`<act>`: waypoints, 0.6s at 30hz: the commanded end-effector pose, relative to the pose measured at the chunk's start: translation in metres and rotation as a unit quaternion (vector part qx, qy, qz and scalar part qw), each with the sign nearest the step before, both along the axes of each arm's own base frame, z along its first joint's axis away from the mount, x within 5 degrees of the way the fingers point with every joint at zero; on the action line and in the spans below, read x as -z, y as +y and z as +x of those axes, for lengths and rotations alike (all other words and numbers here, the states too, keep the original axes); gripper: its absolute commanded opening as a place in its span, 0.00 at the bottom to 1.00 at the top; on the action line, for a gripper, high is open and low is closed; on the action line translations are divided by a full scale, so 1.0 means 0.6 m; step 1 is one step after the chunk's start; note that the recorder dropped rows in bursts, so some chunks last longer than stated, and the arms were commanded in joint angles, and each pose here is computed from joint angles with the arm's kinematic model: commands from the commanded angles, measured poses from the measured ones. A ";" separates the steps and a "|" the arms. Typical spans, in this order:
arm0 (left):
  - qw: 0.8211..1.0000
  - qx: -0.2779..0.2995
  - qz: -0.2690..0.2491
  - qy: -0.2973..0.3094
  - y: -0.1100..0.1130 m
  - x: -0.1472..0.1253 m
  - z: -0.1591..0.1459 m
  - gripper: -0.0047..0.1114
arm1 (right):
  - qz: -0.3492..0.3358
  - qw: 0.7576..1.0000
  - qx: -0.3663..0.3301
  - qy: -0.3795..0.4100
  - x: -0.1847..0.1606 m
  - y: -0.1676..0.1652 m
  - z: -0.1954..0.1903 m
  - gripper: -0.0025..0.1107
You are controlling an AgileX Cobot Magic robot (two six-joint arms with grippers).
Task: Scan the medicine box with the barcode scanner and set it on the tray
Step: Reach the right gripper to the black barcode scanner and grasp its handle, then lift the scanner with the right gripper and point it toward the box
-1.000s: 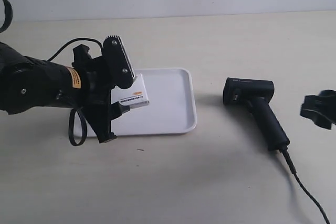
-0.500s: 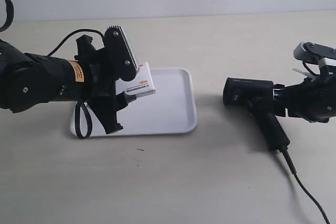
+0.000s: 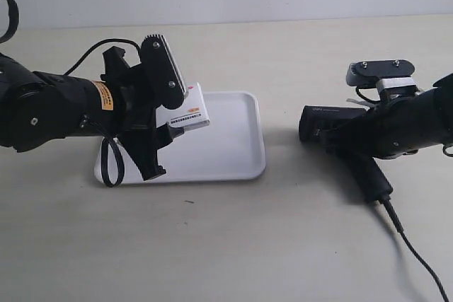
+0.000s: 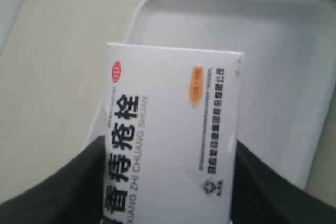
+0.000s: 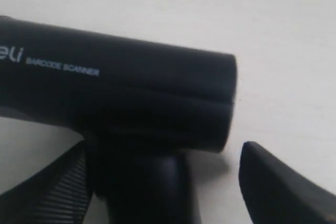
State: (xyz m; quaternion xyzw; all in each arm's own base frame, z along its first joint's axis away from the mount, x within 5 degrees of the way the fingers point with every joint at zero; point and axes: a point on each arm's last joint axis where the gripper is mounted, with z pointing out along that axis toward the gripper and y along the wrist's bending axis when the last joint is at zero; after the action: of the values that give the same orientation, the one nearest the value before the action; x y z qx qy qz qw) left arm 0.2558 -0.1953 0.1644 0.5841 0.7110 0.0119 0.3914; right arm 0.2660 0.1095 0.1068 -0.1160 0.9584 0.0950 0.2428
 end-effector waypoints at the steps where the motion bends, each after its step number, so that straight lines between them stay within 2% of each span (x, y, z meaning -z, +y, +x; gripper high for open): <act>1: 1.000 -0.003 -0.006 -0.006 -0.001 -0.005 0.004 0.04 | -0.009 1.000 -0.003 -0.016 -0.005 0.005 0.015 0.45; 2: 1.000 -0.003 -0.006 -0.006 -0.001 -0.005 0.004 0.04 | -0.011 1.000 -0.001 -0.017 -0.005 0.004 0.016 0.38; 4: 1.000 -0.003 -0.007 -0.007 -0.001 -0.005 0.004 0.04 | -0.007 1.000 -0.008 -0.021 -0.010 0.006 0.015 0.17; 6: 1.000 -0.002 -0.012 -0.012 -0.002 -0.007 0.005 0.04 | 0.022 0.998 -0.041 -0.034 -0.035 0.015 0.010 0.04; 9: 1.000 -0.016 -0.012 -0.015 0.011 -0.007 0.015 0.04 | 0.021 0.993 -0.082 -0.080 -0.078 0.018 0.002 0.02; 12: 0.999 -0.034 -0.006 -0.020 0.035 -0.007 0.031 0.04 | 0.021 0.986 -0.147 -0.082 -0.086 0.026 -0.008 0.02; 18: 0.999 -0.036 -0.001 -0.014 0.038 -0.005 0.031 0.04 | -0.009 0.981 -0.165 -0.100 -0.086 0.022 -0.003 0.02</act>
State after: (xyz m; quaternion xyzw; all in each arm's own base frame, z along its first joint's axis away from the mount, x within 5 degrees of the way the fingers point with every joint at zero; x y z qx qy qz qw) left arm 0.2729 -0.1719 0.1652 0.5608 0.7266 0.0342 0.3954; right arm 0.2614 0.1230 0.1539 -0.2598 0.9080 0.1282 0.3028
